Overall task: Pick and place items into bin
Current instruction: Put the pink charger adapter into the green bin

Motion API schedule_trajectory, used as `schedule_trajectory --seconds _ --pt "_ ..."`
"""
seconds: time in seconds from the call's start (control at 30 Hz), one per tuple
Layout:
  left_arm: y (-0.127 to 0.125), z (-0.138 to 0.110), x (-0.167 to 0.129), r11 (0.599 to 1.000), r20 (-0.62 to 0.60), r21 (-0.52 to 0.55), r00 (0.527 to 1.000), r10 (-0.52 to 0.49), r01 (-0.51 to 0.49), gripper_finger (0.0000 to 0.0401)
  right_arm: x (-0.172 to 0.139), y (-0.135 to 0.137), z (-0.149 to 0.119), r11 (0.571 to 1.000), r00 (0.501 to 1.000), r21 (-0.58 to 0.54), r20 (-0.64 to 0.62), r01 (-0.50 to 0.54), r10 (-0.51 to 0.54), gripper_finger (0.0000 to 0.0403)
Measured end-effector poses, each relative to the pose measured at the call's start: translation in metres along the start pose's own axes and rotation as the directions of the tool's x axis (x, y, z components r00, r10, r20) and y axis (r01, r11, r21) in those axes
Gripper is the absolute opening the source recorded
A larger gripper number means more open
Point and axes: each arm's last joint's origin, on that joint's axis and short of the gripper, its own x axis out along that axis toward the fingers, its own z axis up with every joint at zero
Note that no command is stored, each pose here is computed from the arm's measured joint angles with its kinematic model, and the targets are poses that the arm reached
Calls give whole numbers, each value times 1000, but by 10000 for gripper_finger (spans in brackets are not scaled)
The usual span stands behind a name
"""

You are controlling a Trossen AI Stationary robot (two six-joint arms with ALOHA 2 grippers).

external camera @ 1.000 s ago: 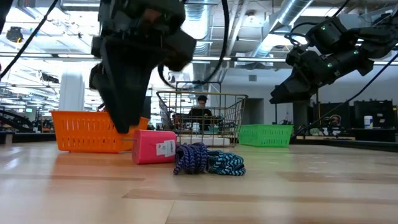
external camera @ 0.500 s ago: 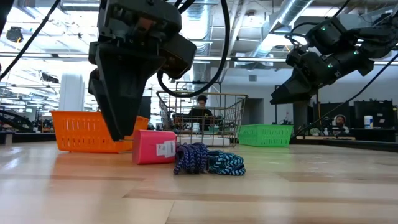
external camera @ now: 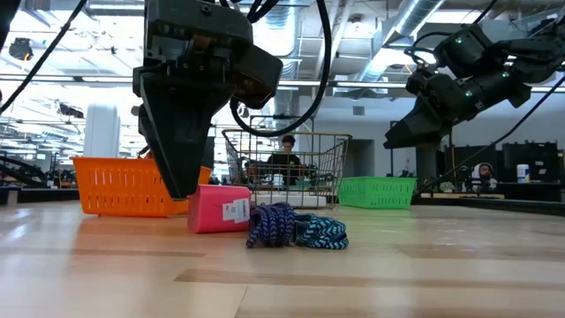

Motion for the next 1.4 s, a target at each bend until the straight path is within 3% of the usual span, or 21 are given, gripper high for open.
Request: schedule_trajectory --seconds 0.83,1.13,1.4 --pt "-1 0 1 1000 4 12 1000 -1 1 163 0 0 0 1000 1000 0 -1 0 0 244" --pt "-4 1 21 999 -78 9 996 -49 50 163 0 0 0 1000 1000 0 -3 1 -1 244" --pt "-4 3 21 999 -68 -5 996 -49 49 163 0 0 0 1000 1000 -1 -3 0 0 244"
